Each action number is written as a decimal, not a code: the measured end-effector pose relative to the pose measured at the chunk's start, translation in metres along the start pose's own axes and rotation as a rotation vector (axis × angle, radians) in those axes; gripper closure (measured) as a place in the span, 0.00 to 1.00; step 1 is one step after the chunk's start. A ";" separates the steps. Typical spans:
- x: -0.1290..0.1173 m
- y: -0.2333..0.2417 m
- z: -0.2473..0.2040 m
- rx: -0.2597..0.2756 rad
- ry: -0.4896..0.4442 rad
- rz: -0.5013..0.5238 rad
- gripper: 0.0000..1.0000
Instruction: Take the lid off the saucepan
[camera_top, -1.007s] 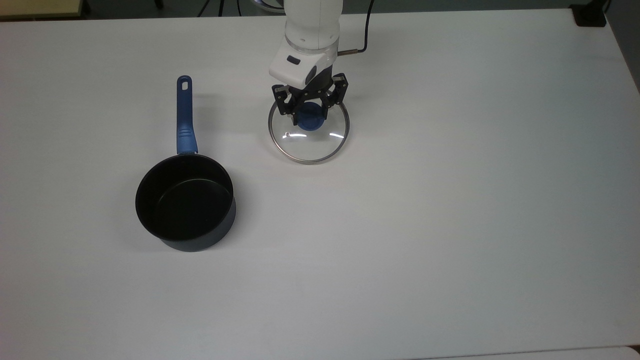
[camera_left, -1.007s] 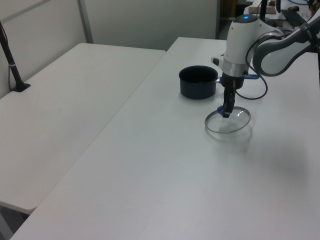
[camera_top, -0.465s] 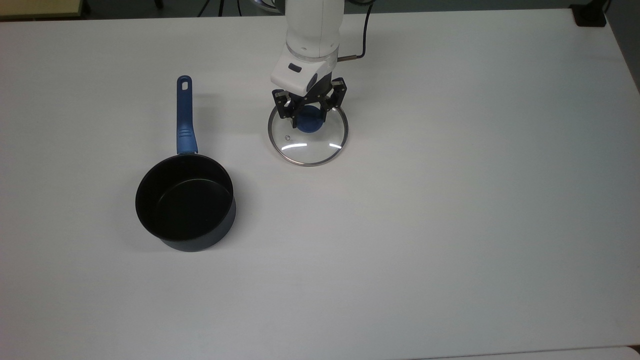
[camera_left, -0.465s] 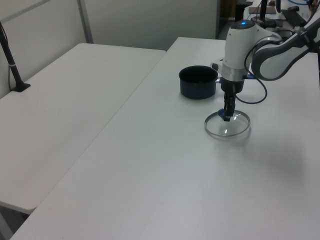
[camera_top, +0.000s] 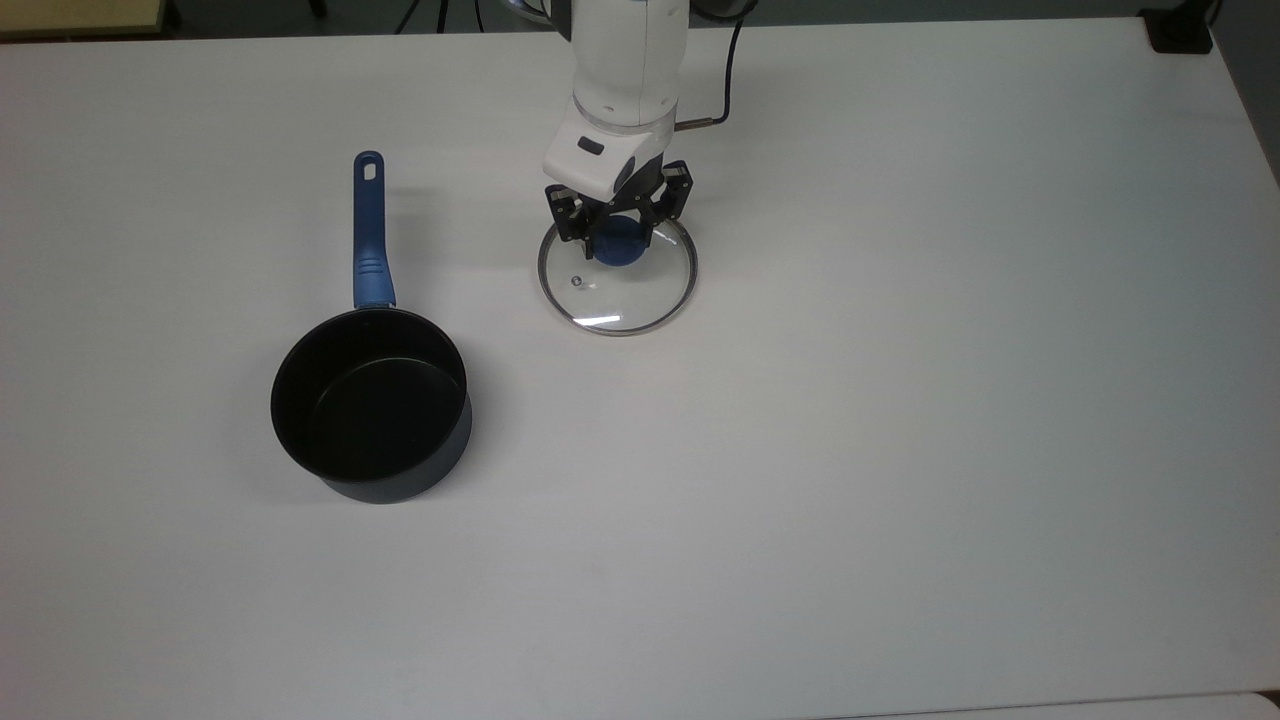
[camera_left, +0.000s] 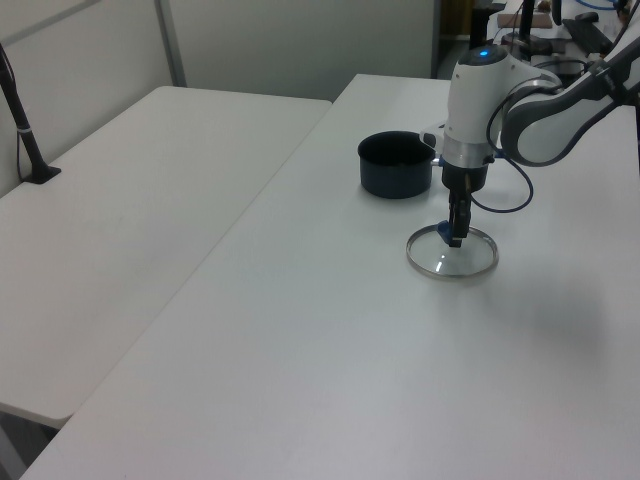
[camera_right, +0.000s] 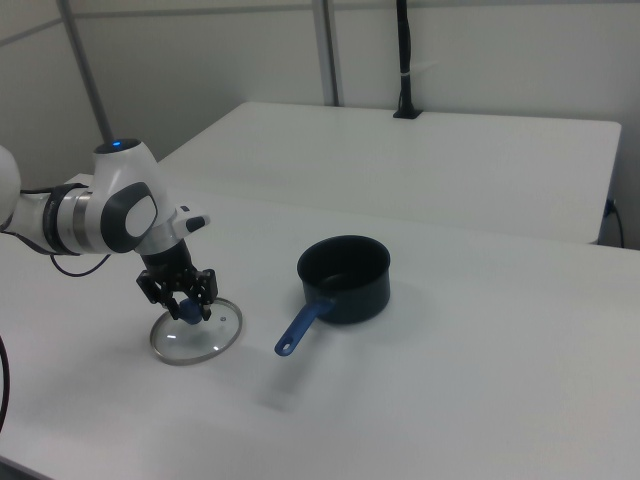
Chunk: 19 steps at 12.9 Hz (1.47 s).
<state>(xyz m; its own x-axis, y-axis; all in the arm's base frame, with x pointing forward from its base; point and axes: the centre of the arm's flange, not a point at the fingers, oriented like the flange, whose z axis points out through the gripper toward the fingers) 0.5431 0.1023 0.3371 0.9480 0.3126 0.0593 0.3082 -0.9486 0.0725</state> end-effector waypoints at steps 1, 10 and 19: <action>0.000 0.000 0.001 0.000 -0.002 0.000 0.35; 0.014 0.015 -0.057 -0.007 -0.142 0.025 0.00; 0.025 0.056 -0.189 -0.031 -0.147 0.198 0.00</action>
<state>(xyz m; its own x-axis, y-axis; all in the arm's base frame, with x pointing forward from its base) 0.5696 0.0664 0.5311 0.9917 0.1078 -0.0694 0.1147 -0.9879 0.1048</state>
